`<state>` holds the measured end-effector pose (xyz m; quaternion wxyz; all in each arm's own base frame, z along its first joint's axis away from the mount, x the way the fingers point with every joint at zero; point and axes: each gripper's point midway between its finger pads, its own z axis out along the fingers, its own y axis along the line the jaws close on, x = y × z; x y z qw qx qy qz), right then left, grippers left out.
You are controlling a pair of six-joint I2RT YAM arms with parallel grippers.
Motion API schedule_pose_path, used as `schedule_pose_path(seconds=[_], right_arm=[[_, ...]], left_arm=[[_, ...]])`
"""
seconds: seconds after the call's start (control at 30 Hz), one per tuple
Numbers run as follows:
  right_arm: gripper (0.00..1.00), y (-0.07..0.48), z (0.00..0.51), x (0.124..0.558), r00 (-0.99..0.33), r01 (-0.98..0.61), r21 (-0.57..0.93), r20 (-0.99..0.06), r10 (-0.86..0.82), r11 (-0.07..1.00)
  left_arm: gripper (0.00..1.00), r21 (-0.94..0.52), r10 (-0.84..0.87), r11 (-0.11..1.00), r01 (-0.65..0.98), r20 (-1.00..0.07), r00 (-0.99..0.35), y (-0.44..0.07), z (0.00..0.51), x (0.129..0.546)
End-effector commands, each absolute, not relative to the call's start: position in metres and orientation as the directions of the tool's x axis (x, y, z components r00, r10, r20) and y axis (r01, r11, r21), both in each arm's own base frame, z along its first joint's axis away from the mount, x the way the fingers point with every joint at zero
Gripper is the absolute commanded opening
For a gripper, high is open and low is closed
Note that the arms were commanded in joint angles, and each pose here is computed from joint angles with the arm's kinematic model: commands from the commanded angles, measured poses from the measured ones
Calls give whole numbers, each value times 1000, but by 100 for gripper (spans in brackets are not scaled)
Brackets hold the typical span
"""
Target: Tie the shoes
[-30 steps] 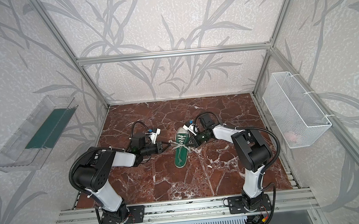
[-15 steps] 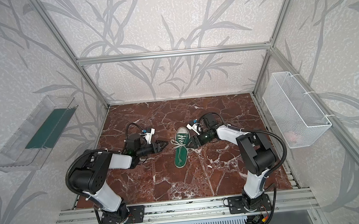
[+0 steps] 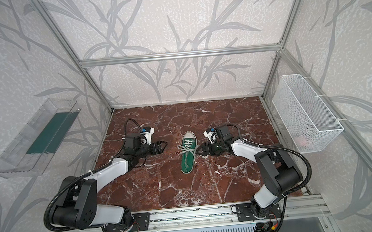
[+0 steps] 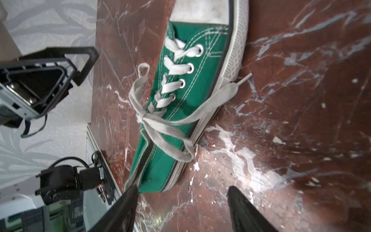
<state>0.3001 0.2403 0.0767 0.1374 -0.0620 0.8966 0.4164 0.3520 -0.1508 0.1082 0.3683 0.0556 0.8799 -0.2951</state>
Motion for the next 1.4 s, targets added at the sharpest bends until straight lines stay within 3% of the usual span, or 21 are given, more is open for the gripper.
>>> schedule_pose_path(seconds=[0.0, 0.77, 0.9, 0.93, 1.07, 1.23, 1.37], right_arm=[[71, 255, 79, 320, -953, -209, 781, -299, 58, 589], [72, 293, 77, 352, -956, -264, 857, -293, -3, 443], [78, 268, 92, 351, -925, -313, 801, -380, 30, 510], [98, 261, 99, 350, -912, -334, 783, -410, 31, 525], [99, 221, 127, 348, -833, -418, 647, -553, 15, 638], [99, 168, 147, 356, -660, -450, 343, -750, -48, 825], [99, 107, 156, 369, -459, -253, 81, -887, -46, 964]], left_arm=[[76, -421, -80, 855, 302, -683, -726, -139, 110, 349], [76, -437, -117, 859, 265, -673, -730, -128, 110, 347], [81, -419, -114, 869, 265, -690, -715, -122, 117, 347], [97, -410, -115, 873, 263, -699, -706, -119, 120, 348], [99, -332, -102, 905, 266, -776, -622, -105, 143, 355], [99, -172, -146, 985, 28, -905, -398, -47, 172, 369], [99, -28, -54, 988, -149, -983, -174, -4, 191, 366]])
